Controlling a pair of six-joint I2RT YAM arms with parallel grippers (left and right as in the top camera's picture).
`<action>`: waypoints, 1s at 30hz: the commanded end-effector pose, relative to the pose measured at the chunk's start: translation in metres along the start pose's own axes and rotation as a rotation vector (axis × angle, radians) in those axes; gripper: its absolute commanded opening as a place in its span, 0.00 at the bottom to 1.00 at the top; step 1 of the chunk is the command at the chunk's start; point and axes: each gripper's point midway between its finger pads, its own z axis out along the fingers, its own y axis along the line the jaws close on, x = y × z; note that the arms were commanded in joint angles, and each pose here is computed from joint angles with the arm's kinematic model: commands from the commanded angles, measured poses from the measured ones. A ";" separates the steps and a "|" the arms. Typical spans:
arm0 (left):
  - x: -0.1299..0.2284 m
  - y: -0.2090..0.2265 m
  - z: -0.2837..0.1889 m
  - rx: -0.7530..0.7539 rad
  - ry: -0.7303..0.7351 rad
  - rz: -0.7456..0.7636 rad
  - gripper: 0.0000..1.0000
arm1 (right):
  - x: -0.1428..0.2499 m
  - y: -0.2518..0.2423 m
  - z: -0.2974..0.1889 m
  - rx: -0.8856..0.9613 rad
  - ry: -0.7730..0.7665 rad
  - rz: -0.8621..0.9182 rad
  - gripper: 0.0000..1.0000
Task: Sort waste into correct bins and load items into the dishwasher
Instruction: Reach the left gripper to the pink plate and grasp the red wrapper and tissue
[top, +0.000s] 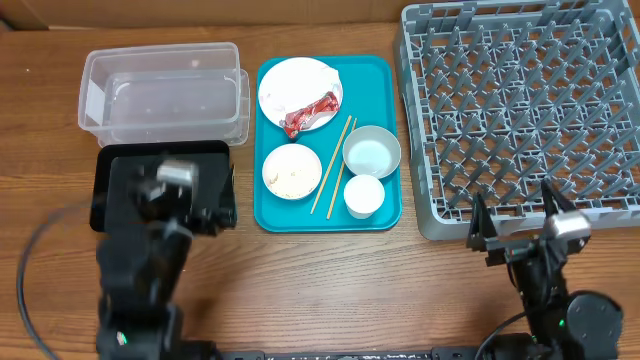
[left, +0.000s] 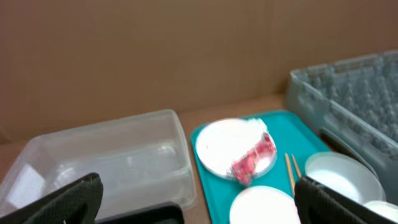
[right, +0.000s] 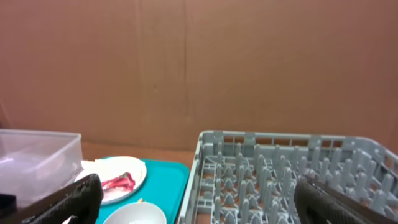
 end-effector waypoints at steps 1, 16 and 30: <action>-0.036 -0.009 0.021 0.102 0.053 0.053 1.00 | -0.028 -0.001 0.006 0.007 0.022 -0.005 1.00; -0.059 -0.029 0.151 0.345 0.531 0.203 1.00 | -0.040 0.018 0.075 -0.131 0.420 0.065 1.00; 0.048 -0.063 0.225 0.618 0.788 0.221 1.00 | 0.018 0.050 0.101 -0.344 0.638 0.177 1.00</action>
